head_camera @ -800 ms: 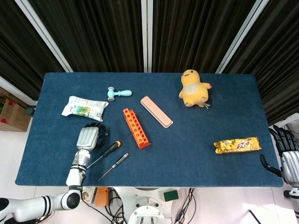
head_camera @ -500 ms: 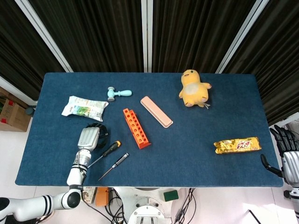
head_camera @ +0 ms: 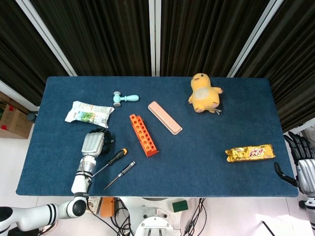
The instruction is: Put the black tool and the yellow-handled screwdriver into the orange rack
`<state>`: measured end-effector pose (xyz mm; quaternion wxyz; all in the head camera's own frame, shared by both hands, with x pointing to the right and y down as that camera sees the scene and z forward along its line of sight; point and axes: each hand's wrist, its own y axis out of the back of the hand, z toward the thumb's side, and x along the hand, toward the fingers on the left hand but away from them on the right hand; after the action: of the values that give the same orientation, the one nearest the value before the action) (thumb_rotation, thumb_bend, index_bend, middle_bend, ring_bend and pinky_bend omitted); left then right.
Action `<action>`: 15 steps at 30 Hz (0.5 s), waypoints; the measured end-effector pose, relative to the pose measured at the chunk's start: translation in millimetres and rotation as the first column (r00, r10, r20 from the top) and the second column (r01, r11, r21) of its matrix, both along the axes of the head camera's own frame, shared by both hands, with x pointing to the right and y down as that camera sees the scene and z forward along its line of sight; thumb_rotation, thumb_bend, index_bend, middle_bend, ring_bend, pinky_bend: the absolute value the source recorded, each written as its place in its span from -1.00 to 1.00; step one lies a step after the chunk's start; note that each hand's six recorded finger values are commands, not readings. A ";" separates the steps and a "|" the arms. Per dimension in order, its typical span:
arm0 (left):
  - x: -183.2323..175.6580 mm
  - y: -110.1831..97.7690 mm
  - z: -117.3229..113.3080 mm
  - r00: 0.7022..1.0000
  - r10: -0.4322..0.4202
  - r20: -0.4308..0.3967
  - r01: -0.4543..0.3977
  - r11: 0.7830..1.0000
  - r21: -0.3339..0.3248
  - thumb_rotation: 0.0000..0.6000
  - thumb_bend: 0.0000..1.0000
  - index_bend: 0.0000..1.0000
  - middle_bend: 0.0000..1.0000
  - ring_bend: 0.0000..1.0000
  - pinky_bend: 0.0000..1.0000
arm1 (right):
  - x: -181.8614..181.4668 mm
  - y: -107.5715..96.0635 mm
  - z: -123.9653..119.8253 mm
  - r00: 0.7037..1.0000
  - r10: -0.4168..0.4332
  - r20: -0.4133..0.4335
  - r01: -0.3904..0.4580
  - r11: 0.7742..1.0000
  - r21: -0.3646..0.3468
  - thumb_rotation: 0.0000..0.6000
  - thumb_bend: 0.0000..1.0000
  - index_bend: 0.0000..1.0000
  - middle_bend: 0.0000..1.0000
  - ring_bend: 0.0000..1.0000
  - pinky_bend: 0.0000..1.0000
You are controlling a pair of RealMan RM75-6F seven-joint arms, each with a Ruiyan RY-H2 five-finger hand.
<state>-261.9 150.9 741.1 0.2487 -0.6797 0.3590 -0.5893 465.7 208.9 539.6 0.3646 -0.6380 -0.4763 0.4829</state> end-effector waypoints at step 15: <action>0.3 0.7 6.7 1.000 0.008 0.023 -0.008 1.000 0.000 1.00 -0.29 0.02 -0.25 -0.55 -0.47 | 0.0 -0.4 0.6 1.000 0.002 -0.001 -0.002 1.000 0.000 1.00 -0.21 -1.00 -1.00 -1.00 -1.00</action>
<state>-261.6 151.5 747.9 0.2551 -0.6743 0.3536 -0.5961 465.7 208.5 540.1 0.3645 -0.6372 -0.4765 0.4837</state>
